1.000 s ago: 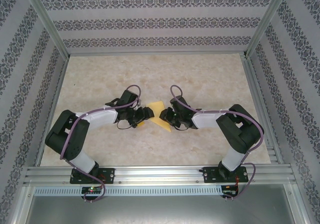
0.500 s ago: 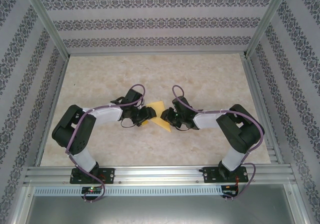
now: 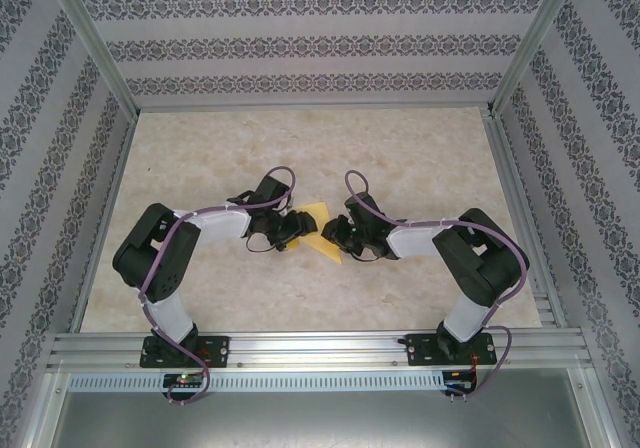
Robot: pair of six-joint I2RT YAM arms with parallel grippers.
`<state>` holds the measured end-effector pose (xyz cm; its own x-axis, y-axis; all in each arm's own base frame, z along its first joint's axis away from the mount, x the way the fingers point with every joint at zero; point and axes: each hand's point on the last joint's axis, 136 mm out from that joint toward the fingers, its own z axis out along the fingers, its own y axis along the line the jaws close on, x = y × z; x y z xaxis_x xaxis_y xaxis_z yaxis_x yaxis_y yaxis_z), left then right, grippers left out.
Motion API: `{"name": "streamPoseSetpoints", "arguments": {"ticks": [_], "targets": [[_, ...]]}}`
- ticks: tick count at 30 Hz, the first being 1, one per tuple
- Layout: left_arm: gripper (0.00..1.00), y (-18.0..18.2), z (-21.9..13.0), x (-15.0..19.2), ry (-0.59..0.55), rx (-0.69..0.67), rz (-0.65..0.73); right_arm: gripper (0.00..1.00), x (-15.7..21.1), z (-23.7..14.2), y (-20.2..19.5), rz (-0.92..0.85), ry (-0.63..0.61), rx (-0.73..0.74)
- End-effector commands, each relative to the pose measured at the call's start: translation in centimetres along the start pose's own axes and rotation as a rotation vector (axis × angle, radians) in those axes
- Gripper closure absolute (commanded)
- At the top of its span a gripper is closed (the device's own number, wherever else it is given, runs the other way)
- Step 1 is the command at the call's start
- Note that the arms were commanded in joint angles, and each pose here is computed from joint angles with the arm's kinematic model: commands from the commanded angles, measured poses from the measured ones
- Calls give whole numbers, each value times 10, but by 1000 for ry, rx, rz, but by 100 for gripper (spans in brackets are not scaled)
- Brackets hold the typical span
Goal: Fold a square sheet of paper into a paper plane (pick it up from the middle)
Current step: Fold the wing for the fifth time at the center of the table.
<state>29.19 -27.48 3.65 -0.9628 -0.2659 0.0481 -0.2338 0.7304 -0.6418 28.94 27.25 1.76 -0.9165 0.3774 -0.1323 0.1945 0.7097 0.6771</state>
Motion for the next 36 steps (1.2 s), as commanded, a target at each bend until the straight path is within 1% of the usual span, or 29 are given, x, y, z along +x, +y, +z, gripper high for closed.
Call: {"name": "streamPoseSetpoints", "arguments": {"ticks": [1,7,11,18,21,23,24,31,36], "targets": [[37,-10,4,-1,-1,12,23,72,23,2,-66,63,64,205],[39,-21,6,-3,9,42,47,72,24,2,-69,61,67,210],[45,-25,4,-4,0,49,63,73,24,3,-70,60,67,210],[57,-25,3,-4,-9,61,75,73,22,2,-65,37,58,182],[65,-24,4,-4,-11,58,76,73,18,0,-58,-2,46,154],[73,-24,5,-4,-9,59,76,72,15,-3,-49,-42,35,122],[75,-23,5,-4,-8,57,76,72,12,-5,-43,-73,27,102],[95,-19,7,-3,-5,42,71,60,-6,-28,0,-282,-59,-9],[98,-23,2,-3,-13,44,63,43,-16,-49,6,-421,-148,15]]}}
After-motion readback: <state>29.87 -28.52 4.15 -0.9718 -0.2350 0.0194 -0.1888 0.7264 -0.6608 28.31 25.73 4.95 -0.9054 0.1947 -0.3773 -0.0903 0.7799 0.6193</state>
